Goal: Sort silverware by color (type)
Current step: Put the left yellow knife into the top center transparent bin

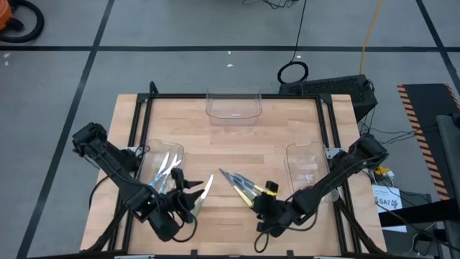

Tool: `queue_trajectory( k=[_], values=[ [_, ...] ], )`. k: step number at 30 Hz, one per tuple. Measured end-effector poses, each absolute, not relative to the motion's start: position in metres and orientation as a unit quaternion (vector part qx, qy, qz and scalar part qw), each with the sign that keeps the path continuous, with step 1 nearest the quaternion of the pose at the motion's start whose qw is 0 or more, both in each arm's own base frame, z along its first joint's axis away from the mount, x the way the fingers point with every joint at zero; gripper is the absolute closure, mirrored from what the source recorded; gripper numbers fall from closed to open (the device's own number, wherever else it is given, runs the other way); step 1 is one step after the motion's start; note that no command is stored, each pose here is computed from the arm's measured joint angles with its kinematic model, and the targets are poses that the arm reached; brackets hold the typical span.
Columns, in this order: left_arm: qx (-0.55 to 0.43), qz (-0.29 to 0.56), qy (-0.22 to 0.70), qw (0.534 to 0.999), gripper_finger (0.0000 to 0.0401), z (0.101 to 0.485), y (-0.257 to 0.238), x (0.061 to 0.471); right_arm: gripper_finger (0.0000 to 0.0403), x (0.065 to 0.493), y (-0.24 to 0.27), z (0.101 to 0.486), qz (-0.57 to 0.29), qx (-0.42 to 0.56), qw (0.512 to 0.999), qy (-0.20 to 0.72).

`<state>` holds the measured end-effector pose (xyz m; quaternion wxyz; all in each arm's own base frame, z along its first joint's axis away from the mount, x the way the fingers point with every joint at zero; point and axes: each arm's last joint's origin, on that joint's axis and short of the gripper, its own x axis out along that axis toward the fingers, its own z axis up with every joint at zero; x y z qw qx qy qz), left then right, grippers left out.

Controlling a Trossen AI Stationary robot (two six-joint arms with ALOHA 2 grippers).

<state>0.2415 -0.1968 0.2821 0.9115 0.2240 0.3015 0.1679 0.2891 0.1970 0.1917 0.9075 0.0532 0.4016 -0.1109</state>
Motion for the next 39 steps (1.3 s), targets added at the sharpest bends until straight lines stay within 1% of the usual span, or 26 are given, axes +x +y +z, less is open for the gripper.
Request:
queue_trajectory(
  k=[3, 6, 10, 16, 27, 31, 35, 39],
  values=[
    [0.209, 0.182, 0.302, 0.912, 0.0256, 0.282, -0.191, 0.246, 0.0273, 0.297, 0.194, 0.175, -0.106, 0.055, 0.892, 0.435],
    [0.19, 0.193, 0.303, 0.914, 0.0256, 0.282, -0.187, 0.249, 0.0273, 0.303, 0.188, 0.16, -0.119, 0.05, 0.883, 0.452],
    [0.17, 0.194, 0.309, 0.915, 0.0256, 0.281, -0.184, 0.252, 0.0273, 0.313, 0.184, 0.15, -0.125, 0.057, 0.883, 0.448],
    [0.167, 0.193, 0.322, 0.912, 0.0256, 0.274, -0.185, 0.257, 0.0272, 0.324, 0.181, 0.136, -0.109, 0.066, 0.881, 0.455],
    [0.192, 0.179, 0.35, 0.899, 0.0256, 0.259, -0.189, 0.263, 0.0272, 0.328, 0.178, 0.135, -0.1, 0.066, 0.881, 0.458],
    [0.192, 0.179, 0.351, 0.899, 0.0256, 0.258, -0.189, 0.263, 0.0272, 0.333, 0.181, 0.144, -0.095, 0.056, 0.881, 0.46],
    [0.191, 0.179, 0.351, 0.899, 0.0256, 0.258, -0.189, 0.263, 0.0272, 0.337, 0.184, 0.158, -0.126, 0.047, 0.884, 0.448],
    [0.186, 0.18, 0.35, 0.9, 0.0256, 0.258, -0.189, 0.263, 0.0272, 0.336, 0.182, 0.158, -0.148, 0.069, 0.878, 0.449]
  ],
)
